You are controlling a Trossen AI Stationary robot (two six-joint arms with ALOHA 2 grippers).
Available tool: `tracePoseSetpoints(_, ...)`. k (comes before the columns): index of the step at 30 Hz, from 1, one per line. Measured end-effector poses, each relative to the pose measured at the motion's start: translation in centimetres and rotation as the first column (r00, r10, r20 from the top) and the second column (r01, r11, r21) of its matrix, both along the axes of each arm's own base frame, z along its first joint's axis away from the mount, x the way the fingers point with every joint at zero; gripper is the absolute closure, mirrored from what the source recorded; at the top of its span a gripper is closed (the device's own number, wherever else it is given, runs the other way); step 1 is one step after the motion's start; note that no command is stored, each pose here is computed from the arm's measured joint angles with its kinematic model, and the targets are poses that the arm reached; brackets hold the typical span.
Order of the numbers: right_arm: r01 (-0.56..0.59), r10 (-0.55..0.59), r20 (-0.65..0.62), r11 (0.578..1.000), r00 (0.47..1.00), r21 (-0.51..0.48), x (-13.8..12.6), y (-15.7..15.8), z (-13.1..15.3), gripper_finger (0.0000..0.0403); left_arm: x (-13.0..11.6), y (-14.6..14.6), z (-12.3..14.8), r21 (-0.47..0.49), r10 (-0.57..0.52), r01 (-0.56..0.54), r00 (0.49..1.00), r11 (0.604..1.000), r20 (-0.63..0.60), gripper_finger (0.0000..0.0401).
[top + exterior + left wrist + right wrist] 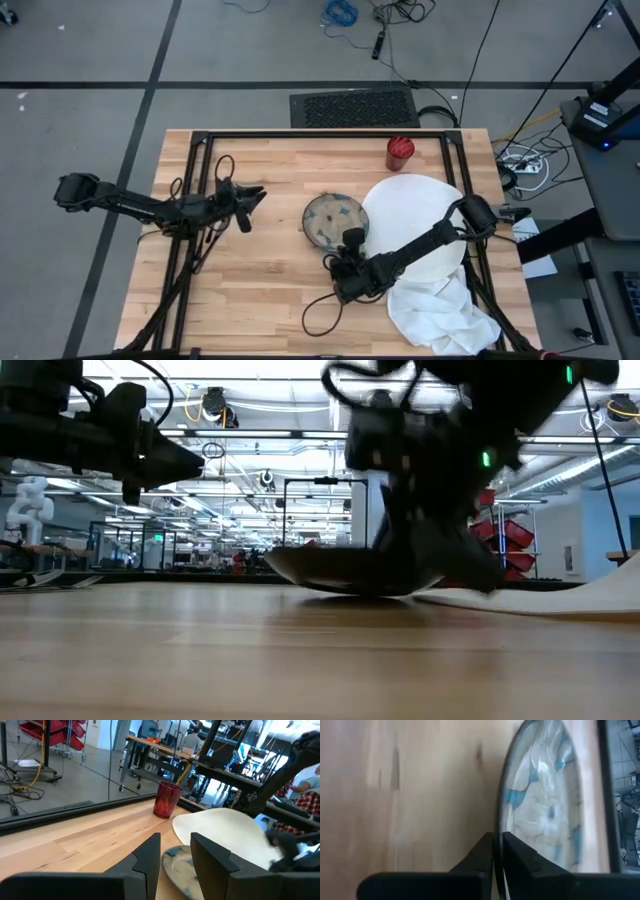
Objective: Set table place
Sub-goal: Put the blue patterned plate in the center of the white table mat
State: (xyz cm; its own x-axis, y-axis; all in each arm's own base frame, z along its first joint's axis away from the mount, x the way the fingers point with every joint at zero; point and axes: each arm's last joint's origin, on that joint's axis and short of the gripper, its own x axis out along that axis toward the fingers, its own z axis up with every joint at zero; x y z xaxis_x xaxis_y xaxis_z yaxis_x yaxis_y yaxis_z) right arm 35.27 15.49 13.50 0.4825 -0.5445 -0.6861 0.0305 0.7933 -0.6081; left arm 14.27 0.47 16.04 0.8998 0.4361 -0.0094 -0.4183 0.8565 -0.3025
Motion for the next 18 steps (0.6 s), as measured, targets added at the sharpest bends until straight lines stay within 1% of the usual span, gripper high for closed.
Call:
tracePoseSetpoints(4,0.012,-0.013,0.01,1.0,1.0,0.011,0.3,0.8,2.9,0.0401,0.1,0.0,-0.2,0.031,0.0,0.001,1.0,1.0,-0.029,0.0308)
tracePoseSetpoints(6,0.02,-0.02,0.006,1.0,1.0,0.003,0.3,1.2,4.3,0.0401,0.1,0.0,-0.3,0.036,0.0,0.002,0.999,0.999,-0.042,0.0308)
tracePoseSetpoints(8,0.043,-0.043,0.028,0.999,0.999,-0.006,0.4,1.5,6.1,0.0401,0.2,-0.1,-0.5,0.039,-0.018,0.02,0.998,0.999,-0.058,0.0308)
tracePoseSetpoints(13,0.115,-0.11,0.062,0.989,0.992,-0.088,-0.2,1.8,9.8,0.0402,0.7,-0.3,-0.8,0.076,-0.08,0.089,0.99,0.993,-0.114,0.0308)
tracePoseSetpoints(18,0.205,-0.195,0.083,0.968,0.977,-0.146,-1.2,1.2,12.5,0.0402,2.3,-0.5,-0.4,0.078,-0.138,0.152,0.978,0.985,-0.159,0.0308)
